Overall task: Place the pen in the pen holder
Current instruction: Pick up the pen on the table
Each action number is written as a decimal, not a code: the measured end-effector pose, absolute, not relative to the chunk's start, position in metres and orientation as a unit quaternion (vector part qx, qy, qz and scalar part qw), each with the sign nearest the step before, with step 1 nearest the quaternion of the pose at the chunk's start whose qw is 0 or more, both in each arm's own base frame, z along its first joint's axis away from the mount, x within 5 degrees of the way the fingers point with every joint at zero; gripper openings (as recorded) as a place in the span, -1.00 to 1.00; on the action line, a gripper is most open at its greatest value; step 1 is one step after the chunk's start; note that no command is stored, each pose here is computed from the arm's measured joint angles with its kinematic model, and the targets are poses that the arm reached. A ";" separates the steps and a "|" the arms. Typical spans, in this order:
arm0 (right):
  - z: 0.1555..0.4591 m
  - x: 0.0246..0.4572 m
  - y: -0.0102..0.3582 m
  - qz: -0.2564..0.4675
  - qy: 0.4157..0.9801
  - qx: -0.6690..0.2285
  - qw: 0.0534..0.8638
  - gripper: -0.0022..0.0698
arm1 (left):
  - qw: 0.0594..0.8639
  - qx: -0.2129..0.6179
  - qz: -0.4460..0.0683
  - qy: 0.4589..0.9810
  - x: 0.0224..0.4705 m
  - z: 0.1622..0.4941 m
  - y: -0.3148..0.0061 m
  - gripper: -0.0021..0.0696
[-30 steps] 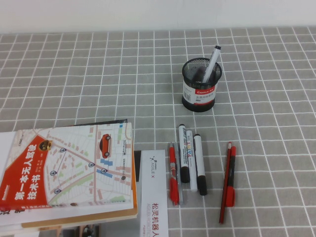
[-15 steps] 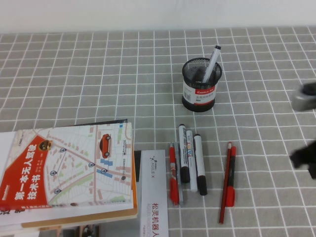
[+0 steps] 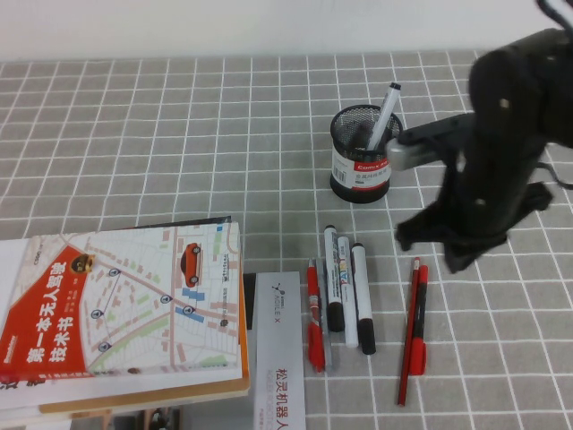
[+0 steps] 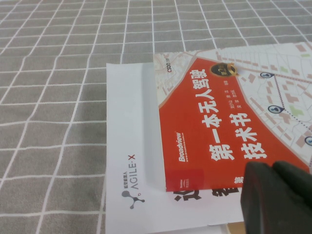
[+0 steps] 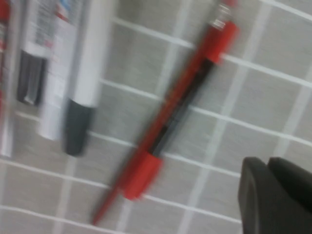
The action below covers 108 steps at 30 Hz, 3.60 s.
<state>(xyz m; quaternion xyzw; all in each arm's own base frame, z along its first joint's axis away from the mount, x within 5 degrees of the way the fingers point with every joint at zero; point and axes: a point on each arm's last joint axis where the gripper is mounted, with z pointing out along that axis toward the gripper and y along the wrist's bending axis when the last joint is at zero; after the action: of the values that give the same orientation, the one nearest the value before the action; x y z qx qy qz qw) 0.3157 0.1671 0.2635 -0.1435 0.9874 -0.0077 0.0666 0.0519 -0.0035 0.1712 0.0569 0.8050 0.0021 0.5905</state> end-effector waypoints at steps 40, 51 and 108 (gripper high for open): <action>0.180 0.350 0.191 -0.033 0.998 -0.048 -0.006 -0.36 | 0.591 0.057 0.002 0.805 0.052 0.171 -0.003 -0.95; 0.178 0.352 0.194 -0.022 0.999 -0.044 0.004 -0.89 | 0.591 0.057 0.002 0.805 0.052 0.171 -0.003 -0.95; 0.169 0.329 0.189 0.019 0.984 -0.177 0.004 -0.64 | 0.591 0.057 0.002 0.805 0.052 0.171 -0.003 -0.95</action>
<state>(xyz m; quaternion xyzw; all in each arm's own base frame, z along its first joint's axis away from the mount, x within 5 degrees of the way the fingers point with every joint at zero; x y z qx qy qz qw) 0.3292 0.1888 0.1689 -0.1766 0.9841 0.0194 0.0040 0.0519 -0.0035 0.1712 0.0569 0.8050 0.0021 0.5905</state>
